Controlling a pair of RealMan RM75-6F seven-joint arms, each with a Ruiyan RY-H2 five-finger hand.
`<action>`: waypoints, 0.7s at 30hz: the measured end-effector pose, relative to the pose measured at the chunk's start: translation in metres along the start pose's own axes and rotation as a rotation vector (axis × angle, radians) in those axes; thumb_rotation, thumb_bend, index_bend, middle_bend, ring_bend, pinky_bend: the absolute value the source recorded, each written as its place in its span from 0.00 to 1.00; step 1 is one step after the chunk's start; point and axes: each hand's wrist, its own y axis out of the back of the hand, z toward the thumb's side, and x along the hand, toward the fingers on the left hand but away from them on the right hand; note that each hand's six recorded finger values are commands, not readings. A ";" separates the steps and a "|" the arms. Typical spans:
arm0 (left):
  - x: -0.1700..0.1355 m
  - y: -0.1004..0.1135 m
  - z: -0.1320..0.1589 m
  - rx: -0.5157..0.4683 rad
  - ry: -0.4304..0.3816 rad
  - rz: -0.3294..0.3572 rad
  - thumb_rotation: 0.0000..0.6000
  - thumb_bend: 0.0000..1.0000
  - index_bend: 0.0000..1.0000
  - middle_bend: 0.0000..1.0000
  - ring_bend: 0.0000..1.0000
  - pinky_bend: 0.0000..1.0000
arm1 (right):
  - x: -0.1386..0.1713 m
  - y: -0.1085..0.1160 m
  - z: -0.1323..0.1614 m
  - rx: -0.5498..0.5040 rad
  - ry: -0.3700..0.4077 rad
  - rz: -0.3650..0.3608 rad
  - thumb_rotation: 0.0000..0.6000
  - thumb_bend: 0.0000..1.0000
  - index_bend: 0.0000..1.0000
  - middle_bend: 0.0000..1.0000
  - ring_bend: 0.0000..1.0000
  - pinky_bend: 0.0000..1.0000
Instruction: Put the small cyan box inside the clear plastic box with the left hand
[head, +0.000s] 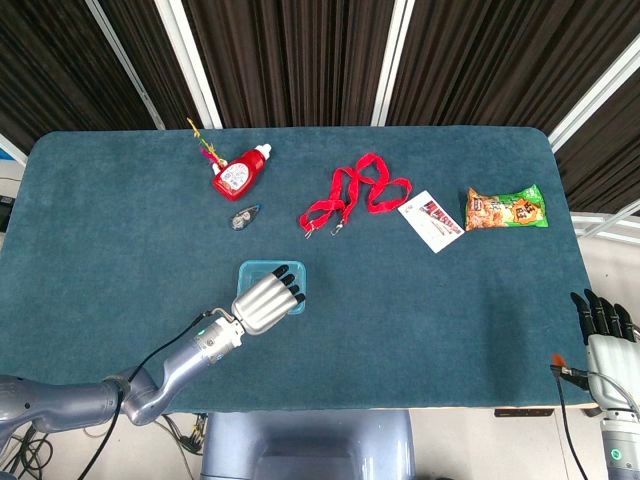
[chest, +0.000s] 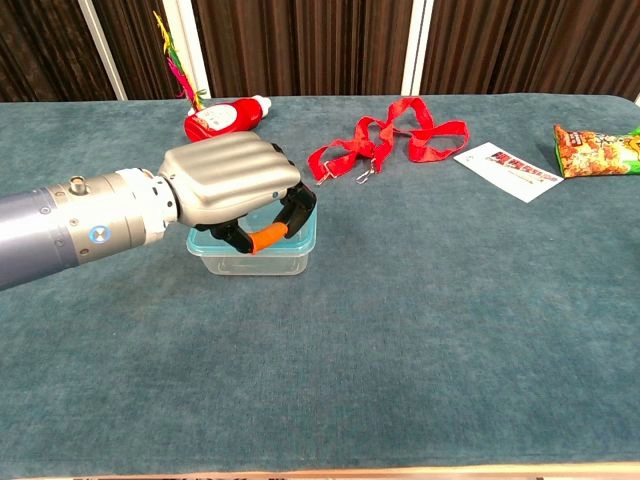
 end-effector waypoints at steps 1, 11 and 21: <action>0.000 0.000 0.000 0.001 0.001 0.000 1.00 0.54 0.55 0.52 0.34 0.26 | 0.000 0.000 0.000 0.000 0.000 0.000 1.00 0.31 0.04 0.04 0.04 0.00; 0.003 -0.003 -0.002 0.005 0.016 -0.007 1.00 0.54 0.55 0.52 0.34 0.26 | 0.000 0.000 0.000 0.000 -0.002 0.000 1.00 0.31 0.04 0.04 0.04 0.00; 0.005 -0.004 0.004 0.013 0.006 -0.005 1.00 0.54 0.55 0.52 0.34 0.26 | 0.000 0.000 0.000 0.000 -0.002 0.002 1.00 0.31 0.04 0.04 0.04 0.00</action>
